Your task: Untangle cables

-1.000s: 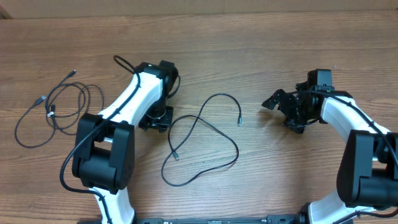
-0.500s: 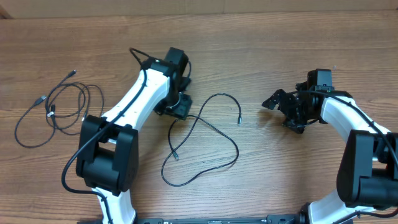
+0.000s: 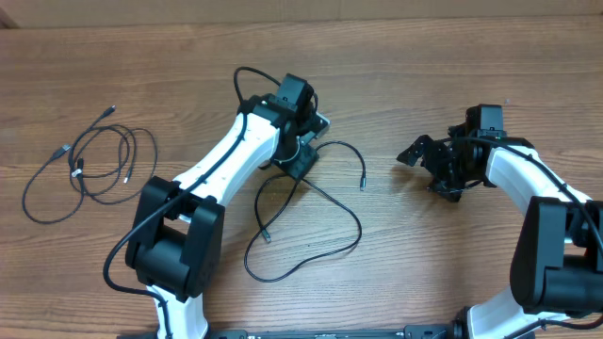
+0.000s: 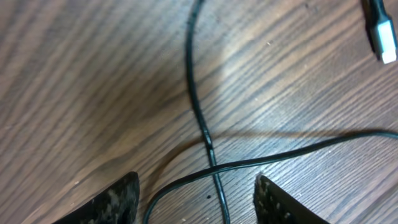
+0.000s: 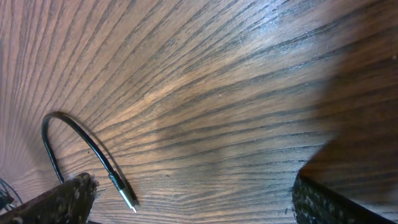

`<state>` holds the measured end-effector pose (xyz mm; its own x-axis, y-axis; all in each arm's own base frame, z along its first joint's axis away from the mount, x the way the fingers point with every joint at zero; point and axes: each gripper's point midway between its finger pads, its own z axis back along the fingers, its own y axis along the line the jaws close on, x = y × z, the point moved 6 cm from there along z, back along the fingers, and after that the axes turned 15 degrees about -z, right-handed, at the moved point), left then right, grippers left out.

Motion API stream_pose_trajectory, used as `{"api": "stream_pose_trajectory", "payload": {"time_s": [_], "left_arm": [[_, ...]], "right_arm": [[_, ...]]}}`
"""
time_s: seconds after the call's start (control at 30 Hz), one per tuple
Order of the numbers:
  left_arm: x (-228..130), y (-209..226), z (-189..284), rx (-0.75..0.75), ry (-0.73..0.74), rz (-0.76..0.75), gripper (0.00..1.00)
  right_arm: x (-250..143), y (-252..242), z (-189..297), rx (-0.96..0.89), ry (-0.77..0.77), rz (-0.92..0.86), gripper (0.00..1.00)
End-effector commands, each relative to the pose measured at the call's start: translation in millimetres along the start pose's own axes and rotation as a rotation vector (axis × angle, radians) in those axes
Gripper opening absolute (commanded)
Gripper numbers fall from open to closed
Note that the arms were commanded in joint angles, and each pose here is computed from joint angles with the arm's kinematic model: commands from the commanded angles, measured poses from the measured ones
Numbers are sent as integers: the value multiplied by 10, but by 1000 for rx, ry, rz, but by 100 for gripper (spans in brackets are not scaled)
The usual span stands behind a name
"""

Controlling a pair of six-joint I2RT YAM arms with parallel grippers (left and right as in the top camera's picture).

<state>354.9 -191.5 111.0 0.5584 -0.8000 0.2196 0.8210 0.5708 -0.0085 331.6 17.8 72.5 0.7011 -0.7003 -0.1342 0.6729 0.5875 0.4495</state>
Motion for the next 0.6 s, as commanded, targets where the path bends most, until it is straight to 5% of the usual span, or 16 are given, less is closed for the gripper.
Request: {"api": "stream_pose_trajectory", "payload": {"time_s": [0.0, 0.33, 0.4, 0.47, 0.57], "left_arm": [[-86, -106, -132, -31, 19, -110, 57], [-196, -167, -434, -17, -16, -209, 55], [-209, -168, -477, -11, -26, -212, 41], [-226, -173, -503, -10, -27, -212, 17], [-230, -174, -506, -10, -26, -212, 4]], "right_arm": [[43, -46, -4, -35, -29, -4, 100], [43, -46, -4, -35, -29, -4, 100], [43, -47, -4, -35, -29, -4, 100], [43, -46, -4, -35, -29, -4, 100], [43, -46, -4, -35, -29, -4, 100]]}}
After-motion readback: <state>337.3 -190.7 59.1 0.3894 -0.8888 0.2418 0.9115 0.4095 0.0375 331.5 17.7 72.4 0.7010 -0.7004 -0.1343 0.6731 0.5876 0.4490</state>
